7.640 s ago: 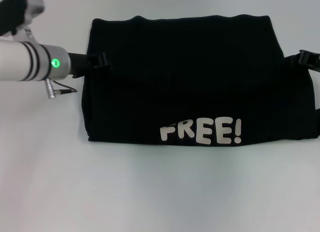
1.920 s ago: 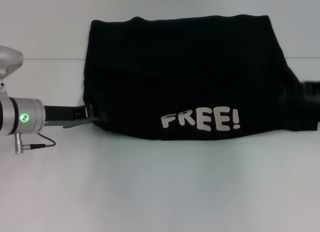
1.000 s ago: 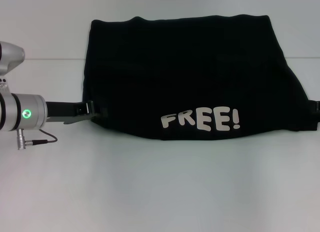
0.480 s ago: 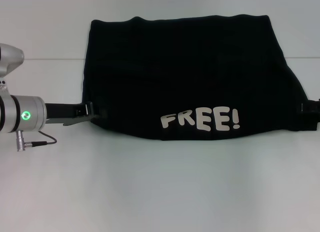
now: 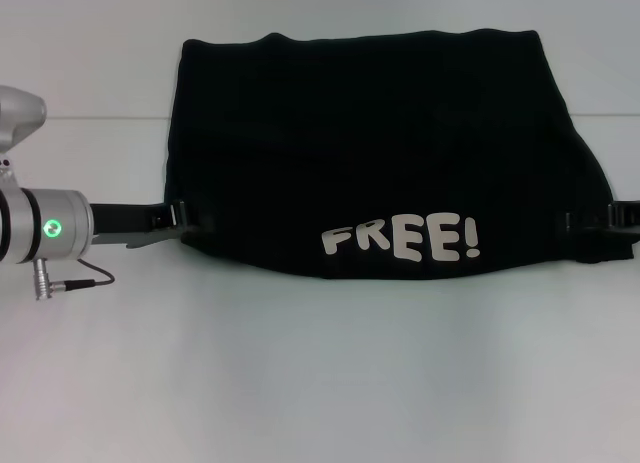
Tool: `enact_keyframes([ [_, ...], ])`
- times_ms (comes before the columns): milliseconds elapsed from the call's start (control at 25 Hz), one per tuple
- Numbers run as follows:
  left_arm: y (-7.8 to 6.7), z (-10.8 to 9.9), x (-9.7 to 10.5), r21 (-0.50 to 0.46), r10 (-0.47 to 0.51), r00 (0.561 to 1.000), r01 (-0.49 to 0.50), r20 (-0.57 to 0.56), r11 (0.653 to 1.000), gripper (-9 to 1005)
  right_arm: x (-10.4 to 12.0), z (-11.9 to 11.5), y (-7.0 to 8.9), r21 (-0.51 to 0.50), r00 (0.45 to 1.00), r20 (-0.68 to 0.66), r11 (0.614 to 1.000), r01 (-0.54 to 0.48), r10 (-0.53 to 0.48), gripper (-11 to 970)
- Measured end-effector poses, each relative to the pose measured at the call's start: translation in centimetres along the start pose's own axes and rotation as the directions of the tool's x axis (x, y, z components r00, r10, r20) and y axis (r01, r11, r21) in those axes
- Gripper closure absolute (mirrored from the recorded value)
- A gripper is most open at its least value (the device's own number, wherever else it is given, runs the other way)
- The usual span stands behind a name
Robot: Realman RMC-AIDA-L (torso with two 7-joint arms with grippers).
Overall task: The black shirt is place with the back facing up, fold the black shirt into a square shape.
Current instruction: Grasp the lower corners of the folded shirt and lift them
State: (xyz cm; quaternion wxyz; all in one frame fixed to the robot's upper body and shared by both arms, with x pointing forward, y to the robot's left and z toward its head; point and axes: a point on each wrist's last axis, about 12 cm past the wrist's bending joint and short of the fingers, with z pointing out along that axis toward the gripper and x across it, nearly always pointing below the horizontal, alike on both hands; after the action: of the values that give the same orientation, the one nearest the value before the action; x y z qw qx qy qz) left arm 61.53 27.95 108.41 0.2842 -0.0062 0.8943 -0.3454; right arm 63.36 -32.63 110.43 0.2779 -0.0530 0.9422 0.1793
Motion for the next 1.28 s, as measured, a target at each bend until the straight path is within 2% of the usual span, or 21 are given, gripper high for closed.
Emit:
enact_keyframes([
  [240,0.0,0.0,0.1,-0.001,-0.003,1.0,0.003,0.0,1.0,991,-0.2,-0.1,0.8,-0.058,1.0,-0.003,0.998,0.005,-0.005,17],
  [400,0.0,0.0,0.1,-0.001,-0.003,1.0,0.003,0.0,1.0,991,-0.3,-0.5,0.4,-0.057,1.0,-0.001,0.998,0.001,-0.001,17],
  [920,0.1,0.0,0.2,-0.003,-0.012,1.0,0.012,0.001,1.0,991,-0.9,-2.9,-2.4,0.054,0.998,0.066,0.998,-0.011,0.007,18],
  [1280,0.1,0.0,0.1,-0.005,-0.013,1.0,0.013,0.003,1.0,992,0.5,-1.0,-3.0,0.135,0.994,0.107,0.991,-0.001,-0.014,18],
])
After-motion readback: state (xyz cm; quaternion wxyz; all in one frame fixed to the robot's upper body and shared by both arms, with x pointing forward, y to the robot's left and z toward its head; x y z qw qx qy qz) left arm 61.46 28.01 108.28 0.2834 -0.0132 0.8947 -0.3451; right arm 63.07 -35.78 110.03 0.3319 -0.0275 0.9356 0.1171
